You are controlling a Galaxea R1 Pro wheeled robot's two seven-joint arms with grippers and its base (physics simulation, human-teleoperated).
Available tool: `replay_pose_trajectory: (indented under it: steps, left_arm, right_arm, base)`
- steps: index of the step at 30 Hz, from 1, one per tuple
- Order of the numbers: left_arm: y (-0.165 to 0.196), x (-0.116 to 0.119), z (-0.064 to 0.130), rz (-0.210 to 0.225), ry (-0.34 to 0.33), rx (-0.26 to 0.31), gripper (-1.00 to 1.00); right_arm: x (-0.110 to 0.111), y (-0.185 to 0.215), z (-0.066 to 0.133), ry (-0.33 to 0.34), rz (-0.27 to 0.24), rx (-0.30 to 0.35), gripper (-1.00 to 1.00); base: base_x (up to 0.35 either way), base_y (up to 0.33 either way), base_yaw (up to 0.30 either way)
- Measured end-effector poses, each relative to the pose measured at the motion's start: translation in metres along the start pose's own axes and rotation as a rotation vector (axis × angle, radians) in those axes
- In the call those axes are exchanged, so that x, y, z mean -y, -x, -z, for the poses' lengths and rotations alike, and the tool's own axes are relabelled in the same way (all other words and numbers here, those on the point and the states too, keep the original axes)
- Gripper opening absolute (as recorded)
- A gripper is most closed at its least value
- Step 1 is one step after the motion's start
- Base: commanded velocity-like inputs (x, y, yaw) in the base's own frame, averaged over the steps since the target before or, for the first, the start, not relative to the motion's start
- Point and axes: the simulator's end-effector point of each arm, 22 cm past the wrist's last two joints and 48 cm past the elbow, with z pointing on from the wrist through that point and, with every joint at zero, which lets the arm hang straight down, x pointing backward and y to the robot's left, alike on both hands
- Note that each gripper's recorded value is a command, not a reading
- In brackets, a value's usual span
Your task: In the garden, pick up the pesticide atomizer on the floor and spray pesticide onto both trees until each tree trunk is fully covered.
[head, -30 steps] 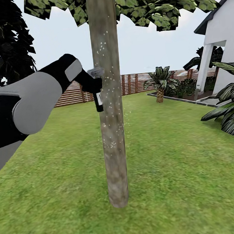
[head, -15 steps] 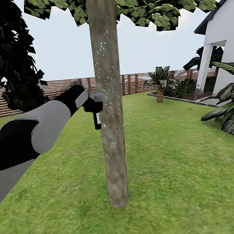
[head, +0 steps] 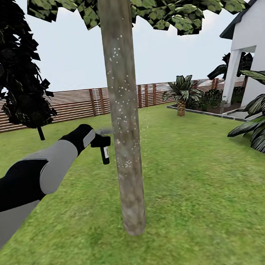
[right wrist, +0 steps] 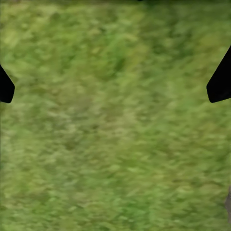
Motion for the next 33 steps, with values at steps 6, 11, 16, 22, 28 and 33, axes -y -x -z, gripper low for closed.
replay_pose_trajectory:
  steps: [6, 11, 16, 22, 28, 33]
  left_arm:
    - [-0.037, -0.013, -0.019, 0.018, 0.01, -0.04, -1.0]
    - [-0.021, -0.013, -0.014, 0.013, 0.01, 0.003, -1.0]
    - [0.035, -0.015, 0.017, -0.001, 0.013, 0.11, -1.0]
    - [0.067, -0.009, 0.053, -0.012, 0.01, 0.13, -1.0]
    - [0.079, -0.007, 0.069, -0.013, 0.013, 0.112, -1.0]
    - [0.126, -0.003, 0.109, -0.025, 0.018, 0.168, -1.0]
  right_arm:
    - [0.0, 0.0, 0.0, 0.0, 0.0, 0.0, 1.0]
    - [0.0, 0.0, 0.0, 0.0, 0.0, 0.0, 1.0]
    - [0.001, 0.0, 0.0, -0.001, 0.0, 0.001, 1.0]
    - [0.001, 0.0, 0.0, -0.001, 0.0, 0.001, 1.0]
    - [0.001, 0.0, 0.0, -0.001, 0.0, 0.001, 1.0]
    - [0.001, 0.0, 0.0, -0.001, 0.0, 0.001, 1.0]
  base:
    - [0.0, 0.0, 0.0]
    - [0.0, 0.0, 0.0]
    - [0.0, 0.0, 0.0]
    - [0.0, 0.0, 0.0]
    - [0.0, 0.0, 0.0]
    - [0.0, 0.0, 0.0]
